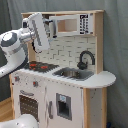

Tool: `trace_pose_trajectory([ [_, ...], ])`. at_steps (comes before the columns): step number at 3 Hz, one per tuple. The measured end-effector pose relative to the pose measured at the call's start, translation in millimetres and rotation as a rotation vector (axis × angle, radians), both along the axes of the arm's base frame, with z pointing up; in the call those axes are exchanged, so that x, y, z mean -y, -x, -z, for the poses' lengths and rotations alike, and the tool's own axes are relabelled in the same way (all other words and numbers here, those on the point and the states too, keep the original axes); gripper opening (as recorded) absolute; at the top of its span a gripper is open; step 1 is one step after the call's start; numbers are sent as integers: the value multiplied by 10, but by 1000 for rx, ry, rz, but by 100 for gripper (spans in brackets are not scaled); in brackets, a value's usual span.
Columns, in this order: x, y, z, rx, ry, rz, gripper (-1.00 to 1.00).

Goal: Play with the kitchen

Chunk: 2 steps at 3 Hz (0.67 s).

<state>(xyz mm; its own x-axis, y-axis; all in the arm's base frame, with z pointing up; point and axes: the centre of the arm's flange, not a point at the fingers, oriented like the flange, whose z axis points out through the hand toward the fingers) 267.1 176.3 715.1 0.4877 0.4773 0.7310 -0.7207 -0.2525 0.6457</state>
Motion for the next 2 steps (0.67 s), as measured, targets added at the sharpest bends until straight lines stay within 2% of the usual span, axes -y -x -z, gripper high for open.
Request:
trace_pose_trajectory([
  [1,-13,-291,121,-54,5,-3,-100],
  [2,18,-564,110,-93,-2,-34,-100],
])
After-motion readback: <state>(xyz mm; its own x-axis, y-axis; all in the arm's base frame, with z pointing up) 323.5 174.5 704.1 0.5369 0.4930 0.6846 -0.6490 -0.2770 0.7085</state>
